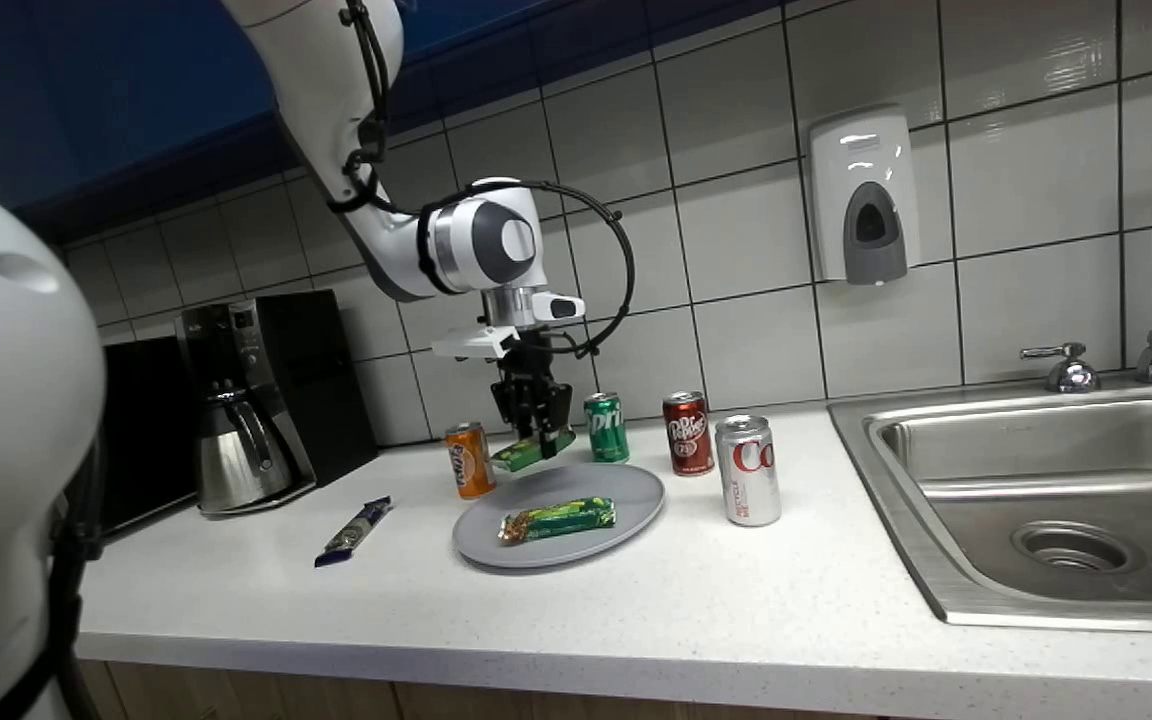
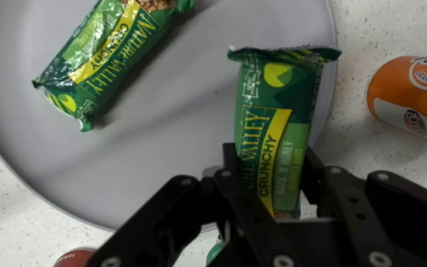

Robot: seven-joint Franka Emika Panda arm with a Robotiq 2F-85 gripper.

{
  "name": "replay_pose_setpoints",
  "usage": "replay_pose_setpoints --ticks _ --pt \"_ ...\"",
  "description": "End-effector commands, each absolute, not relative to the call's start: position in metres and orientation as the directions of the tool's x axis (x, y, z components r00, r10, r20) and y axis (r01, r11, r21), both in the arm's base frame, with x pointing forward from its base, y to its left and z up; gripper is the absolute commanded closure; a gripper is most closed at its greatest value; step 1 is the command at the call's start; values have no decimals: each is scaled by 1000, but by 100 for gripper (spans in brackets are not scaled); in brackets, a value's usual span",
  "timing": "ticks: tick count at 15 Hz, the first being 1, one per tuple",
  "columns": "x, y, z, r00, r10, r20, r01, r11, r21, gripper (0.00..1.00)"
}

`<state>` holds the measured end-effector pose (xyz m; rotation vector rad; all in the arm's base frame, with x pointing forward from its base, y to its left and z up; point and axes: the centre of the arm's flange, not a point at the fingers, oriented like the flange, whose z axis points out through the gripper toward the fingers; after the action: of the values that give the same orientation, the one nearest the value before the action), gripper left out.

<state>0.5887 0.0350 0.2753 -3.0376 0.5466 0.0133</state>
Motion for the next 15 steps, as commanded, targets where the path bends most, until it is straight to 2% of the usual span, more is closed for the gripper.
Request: replay_pose_setpoints --ticks 1,15 --pt "600 36 291 958 -284 -37 -286 -958 -35 83" --pt "642 42 302 996 -29 -83 -32 -999 -32 83"
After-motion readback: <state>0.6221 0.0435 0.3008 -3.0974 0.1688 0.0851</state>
